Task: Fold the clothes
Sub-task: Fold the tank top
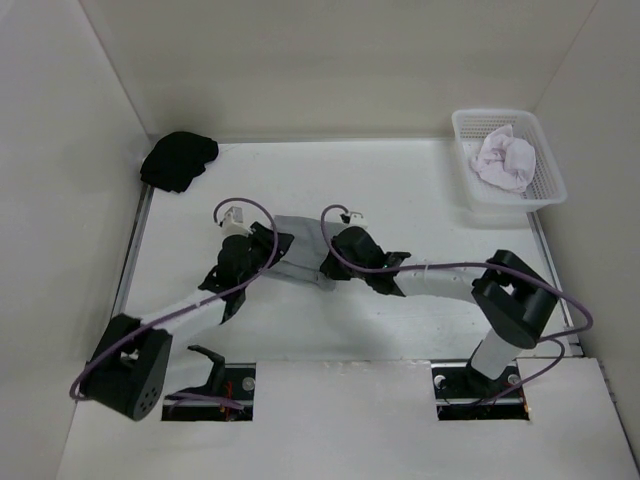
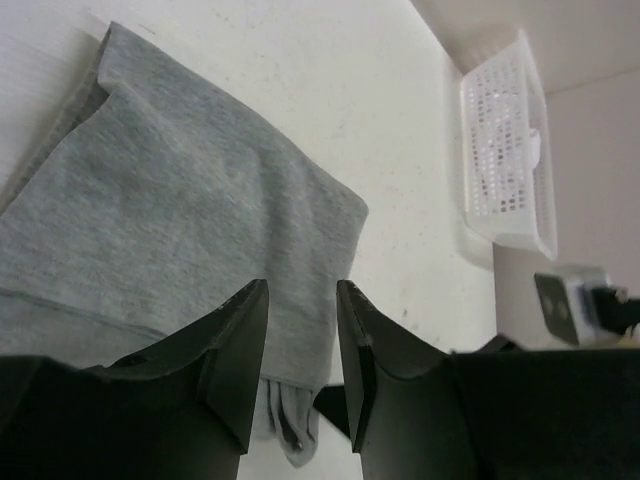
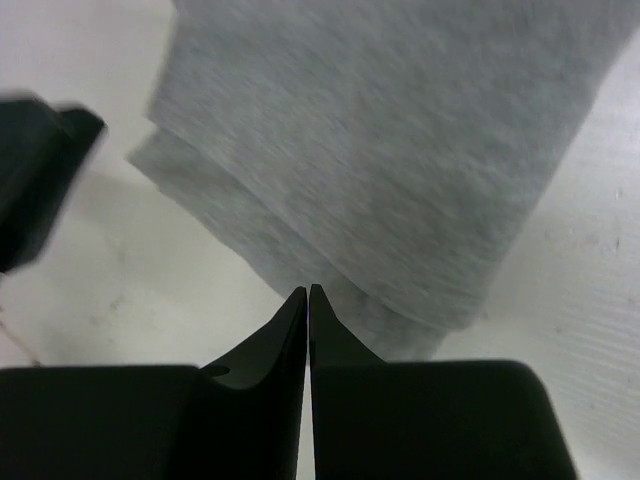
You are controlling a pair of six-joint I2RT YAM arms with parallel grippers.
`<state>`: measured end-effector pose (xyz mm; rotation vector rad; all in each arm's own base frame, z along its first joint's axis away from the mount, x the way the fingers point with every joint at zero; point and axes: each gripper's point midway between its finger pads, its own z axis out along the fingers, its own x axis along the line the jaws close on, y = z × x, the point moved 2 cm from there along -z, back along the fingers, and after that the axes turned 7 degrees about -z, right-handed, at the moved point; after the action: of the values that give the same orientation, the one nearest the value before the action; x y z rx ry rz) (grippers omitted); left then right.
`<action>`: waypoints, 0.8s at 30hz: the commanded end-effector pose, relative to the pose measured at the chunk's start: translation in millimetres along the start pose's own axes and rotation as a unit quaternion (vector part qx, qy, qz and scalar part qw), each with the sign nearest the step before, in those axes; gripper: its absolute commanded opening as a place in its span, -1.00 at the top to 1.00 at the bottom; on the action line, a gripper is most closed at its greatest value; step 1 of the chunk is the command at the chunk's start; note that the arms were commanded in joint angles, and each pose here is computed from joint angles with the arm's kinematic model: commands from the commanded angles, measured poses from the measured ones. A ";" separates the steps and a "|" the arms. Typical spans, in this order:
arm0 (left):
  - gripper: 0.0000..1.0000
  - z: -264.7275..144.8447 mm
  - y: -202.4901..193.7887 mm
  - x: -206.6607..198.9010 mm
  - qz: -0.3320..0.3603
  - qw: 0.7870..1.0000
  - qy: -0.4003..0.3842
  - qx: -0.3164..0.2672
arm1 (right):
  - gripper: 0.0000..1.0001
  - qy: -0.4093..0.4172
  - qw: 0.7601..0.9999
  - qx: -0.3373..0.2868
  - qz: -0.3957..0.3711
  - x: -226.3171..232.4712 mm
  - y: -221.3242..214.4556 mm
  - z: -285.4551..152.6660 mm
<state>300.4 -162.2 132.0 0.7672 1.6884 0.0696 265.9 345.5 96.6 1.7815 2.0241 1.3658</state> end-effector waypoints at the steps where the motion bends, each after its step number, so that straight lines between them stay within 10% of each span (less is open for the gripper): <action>1: 0.36 23.5 15.3 -22.2 -0.006 0.999 -0.037 -0.034 | 0.87 0.035 0.999 -0.020 0.018 10.0 -0.8 6.4; 13: 0.38 1.4 0.4 75.8 -0.036 0.996 0.072 -0.028 | 0.74 0.023 1.000 -0.001 0.016 -14.4 -28.0 -7.6; 24: 0.23 -47.8 28.9 0.1 0.019 0.997 -0.004 -0.069 | -0.01 0.073 0.988 -0.138 -0.012 3.5 64.3 -82.7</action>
<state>270.8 -127.3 130.6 0.6749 1.6811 0.1219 243.9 310.5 156.5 1.6713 1.9154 1.6414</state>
